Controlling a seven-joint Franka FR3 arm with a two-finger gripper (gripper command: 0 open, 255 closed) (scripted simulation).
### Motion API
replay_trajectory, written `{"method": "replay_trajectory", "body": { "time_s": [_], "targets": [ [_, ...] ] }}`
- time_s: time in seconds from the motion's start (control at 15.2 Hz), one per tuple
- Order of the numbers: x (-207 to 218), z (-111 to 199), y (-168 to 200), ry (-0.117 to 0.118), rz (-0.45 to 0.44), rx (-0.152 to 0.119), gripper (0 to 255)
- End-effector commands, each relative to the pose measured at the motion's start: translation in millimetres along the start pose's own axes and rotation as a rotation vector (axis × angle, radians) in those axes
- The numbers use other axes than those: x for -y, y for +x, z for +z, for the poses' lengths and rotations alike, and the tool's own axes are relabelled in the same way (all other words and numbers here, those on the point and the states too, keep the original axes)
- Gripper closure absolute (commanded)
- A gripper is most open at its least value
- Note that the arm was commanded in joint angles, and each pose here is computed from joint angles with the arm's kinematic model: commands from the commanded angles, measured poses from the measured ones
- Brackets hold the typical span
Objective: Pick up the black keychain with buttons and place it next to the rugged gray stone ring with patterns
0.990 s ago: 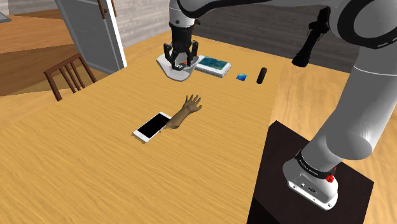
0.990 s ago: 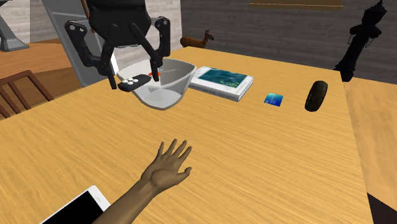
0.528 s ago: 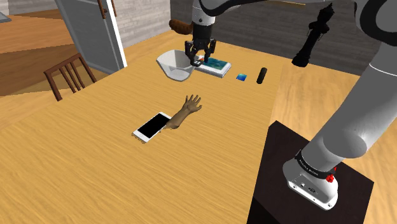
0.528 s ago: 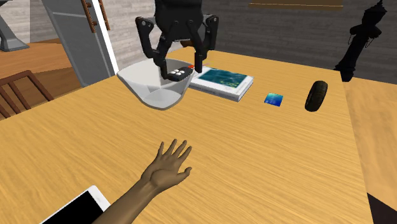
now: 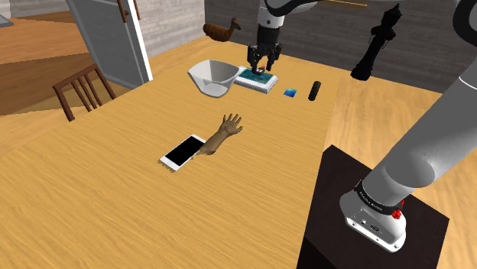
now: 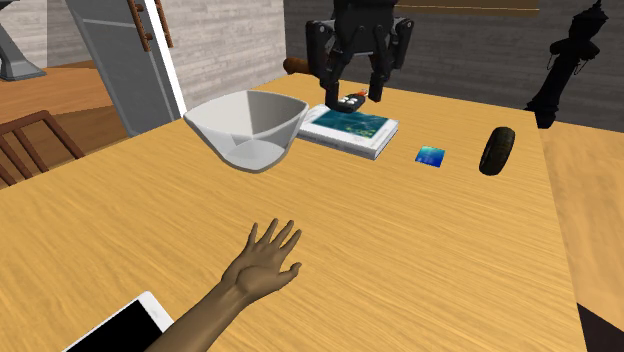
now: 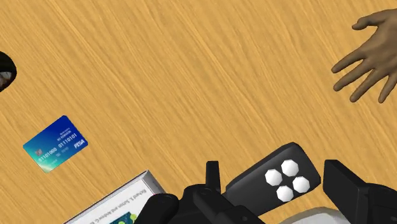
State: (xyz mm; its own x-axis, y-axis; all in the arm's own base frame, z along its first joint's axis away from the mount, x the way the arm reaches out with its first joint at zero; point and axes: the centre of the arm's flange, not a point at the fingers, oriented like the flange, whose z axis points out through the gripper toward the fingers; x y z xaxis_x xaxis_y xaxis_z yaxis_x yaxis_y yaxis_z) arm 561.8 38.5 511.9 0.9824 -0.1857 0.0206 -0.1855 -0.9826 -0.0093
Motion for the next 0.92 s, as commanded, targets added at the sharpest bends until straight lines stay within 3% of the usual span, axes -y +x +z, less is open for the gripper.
{"method": "replay_trajectory", "body": {
  "time_s": [0.0, 0.86],
  "targets": [
    [-27.3, 1.2, -2.4, 0.000, -0.001, 0.000, 255],
    [-198.8, -0.4, -3.1, 0.000, -0.001, 0.000, 255]
  ]
}}
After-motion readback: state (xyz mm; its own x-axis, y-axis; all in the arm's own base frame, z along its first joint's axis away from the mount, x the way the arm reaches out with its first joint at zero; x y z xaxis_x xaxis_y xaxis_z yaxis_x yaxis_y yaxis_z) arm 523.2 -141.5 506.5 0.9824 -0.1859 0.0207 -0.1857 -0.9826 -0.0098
